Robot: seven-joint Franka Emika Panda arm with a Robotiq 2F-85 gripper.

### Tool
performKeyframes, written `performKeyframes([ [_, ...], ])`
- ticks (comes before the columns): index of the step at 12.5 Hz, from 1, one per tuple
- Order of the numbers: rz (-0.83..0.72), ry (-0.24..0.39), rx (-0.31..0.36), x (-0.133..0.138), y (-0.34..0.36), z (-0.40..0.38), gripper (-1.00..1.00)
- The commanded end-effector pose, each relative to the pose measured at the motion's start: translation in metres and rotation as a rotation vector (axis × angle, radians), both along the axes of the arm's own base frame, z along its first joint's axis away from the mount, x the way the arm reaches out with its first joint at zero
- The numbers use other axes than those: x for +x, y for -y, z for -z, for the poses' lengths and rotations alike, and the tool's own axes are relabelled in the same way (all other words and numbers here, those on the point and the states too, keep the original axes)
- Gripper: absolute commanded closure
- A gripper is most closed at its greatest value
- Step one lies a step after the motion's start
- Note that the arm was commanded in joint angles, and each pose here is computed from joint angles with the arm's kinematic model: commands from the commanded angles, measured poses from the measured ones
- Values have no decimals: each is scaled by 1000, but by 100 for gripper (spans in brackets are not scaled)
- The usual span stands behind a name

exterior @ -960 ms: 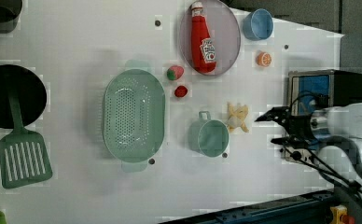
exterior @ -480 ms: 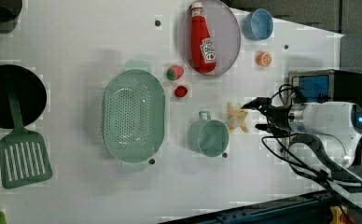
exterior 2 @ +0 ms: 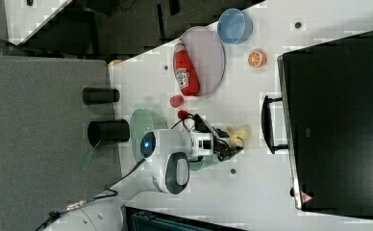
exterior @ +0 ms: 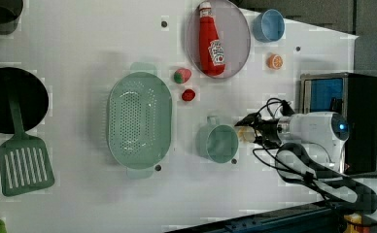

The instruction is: Pick banana from table and place on oven.

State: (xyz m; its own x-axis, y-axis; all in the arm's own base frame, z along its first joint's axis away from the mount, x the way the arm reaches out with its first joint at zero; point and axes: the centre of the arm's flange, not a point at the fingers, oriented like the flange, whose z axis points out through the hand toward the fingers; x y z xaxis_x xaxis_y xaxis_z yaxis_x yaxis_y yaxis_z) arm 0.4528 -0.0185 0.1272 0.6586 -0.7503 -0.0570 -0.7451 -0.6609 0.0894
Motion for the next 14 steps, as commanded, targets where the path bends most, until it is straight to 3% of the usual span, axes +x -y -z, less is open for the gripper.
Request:
performKeyframes([
  [1, 31, 93, -5, 23, 4, -25, 5],
  [3, 29, 104, -5, 25, 3, -27, 48],
  [5, 29, 126, -5, 30, 3, -37, 48],
  [9, 32, 266, -4, 61, 2, -139, 48],
  [11, 36, 284, -4, 61, 3, -210, 48],
  [14, 62, 229, -2, 39, 14, -303, 48],
])
